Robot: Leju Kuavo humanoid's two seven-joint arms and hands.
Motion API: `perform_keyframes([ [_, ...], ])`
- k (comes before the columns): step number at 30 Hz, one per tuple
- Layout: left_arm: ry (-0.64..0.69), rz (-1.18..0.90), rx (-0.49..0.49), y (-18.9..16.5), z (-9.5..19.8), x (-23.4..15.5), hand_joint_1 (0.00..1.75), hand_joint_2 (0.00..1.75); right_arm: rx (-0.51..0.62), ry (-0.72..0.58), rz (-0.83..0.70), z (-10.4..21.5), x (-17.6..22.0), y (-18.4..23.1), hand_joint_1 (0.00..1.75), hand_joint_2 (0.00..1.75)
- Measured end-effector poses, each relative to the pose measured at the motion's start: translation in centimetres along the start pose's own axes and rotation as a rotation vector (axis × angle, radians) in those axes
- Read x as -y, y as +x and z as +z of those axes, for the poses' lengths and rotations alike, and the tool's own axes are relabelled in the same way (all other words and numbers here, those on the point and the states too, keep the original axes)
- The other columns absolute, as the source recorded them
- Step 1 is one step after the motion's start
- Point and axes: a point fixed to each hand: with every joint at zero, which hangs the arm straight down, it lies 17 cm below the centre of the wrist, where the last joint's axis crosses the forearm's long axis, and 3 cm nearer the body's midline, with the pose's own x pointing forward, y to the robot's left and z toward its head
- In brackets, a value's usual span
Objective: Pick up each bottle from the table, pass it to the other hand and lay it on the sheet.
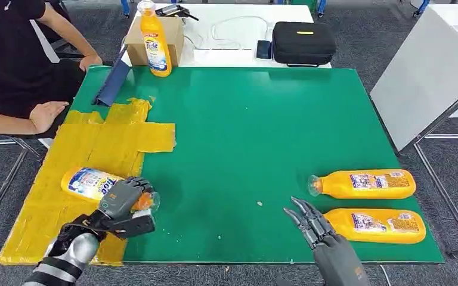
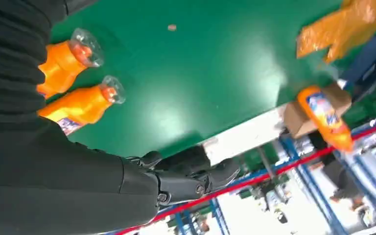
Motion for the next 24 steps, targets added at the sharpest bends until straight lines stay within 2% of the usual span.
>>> perform_keyframes([
  [8, -0.058, 0.192, -0.009, -0.7, 1.5, 1.9, 0.0, 0.0, -0.056, 0.005, 0.056, -0.2, 0.5, -4.0, 0.0, 1.75],
  [17, -0.067, 0.205, -0.016, -1.2, 2.1, 2.0, 0.0, 0.0, -0.103, 0.0, 0.078, 0.0, 1.0, -5.9, 0.0, 1.75],
  [24, -0.041, 0.407, 0.02, -0.8, 3.9, 0.7, 0.0, 0.0, -0.189, 0.063, 0.122, 2.2, 1.2, -9.2, 0.0, 1.75],
])
